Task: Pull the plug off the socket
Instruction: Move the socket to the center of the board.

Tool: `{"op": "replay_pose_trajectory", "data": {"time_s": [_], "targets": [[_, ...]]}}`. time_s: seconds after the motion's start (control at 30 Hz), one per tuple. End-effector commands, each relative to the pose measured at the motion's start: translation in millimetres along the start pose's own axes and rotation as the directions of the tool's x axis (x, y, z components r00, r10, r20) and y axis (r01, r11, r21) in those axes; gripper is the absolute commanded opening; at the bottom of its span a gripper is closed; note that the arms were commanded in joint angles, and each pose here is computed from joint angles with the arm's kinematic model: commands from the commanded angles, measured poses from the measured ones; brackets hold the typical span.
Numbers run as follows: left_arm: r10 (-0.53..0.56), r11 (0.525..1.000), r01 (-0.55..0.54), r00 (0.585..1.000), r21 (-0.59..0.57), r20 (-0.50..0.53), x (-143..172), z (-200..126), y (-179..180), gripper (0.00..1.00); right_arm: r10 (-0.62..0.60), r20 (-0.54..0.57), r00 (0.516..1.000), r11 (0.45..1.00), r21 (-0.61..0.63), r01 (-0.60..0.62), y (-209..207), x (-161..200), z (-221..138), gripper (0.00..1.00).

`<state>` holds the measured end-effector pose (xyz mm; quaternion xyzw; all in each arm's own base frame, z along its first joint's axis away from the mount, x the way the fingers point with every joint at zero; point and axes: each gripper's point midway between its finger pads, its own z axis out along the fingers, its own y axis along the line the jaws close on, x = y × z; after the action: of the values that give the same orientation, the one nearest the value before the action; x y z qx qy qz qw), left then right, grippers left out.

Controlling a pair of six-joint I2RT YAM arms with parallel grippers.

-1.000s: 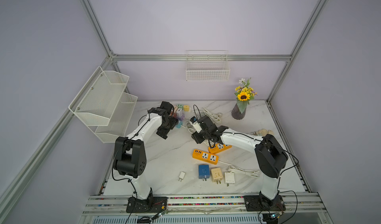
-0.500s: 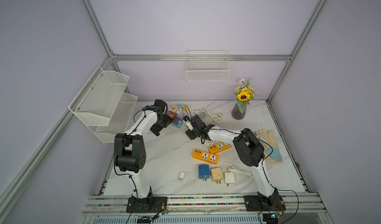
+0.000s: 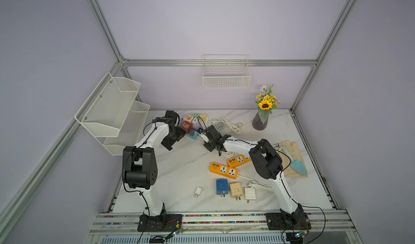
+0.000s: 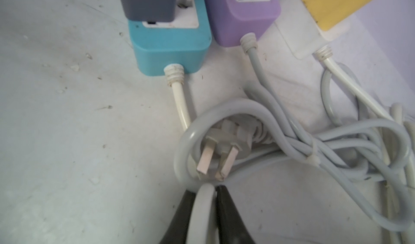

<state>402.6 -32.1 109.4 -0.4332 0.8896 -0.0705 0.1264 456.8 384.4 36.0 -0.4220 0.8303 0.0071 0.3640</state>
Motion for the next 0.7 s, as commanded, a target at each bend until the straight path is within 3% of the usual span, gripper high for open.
{"op": "replay_pose_trajectory", "data": {"time_s": [0.0, 0.23, 0.43, 0.67], "targets": [[-0.031, 0.999, 0.029, 0.998, 0.038, 0.051, -10.0, -22.4, 1.8, 0.95, -0.095, 0.034, 0.995, 0.995, -0.032, 0.096, 15.0, -11.3, -15.8, 0.15], [-0.080, 0.997, 0.079, 0.995, 0.017, 0.064, -15.1, -24.8, 13.6, 0.97, -0.207, 0.163, 0.965, 0.970, -0.094, 0.224, 43.3, -43.3, -50.6, 0.07], [-0.127, 0.992, 0.127, 0.990, 0.002, 0.060, -17.0, -23.4, 18.9, 1.00, -0.236, 0.187, 0.954, 0.948, -0.173, 0.269, 64.4, -29.0, -84.4, 0.06], [-0.241, 0.970, 0.241, 0.970, -0.020, -0.011, -6.1, -9.3, 17.1, 1.00, -0.285, 0.196, 0.938, 0.930, -0.180, 0.320, 67.0, -3.4, -123.3, 0.05]]}}
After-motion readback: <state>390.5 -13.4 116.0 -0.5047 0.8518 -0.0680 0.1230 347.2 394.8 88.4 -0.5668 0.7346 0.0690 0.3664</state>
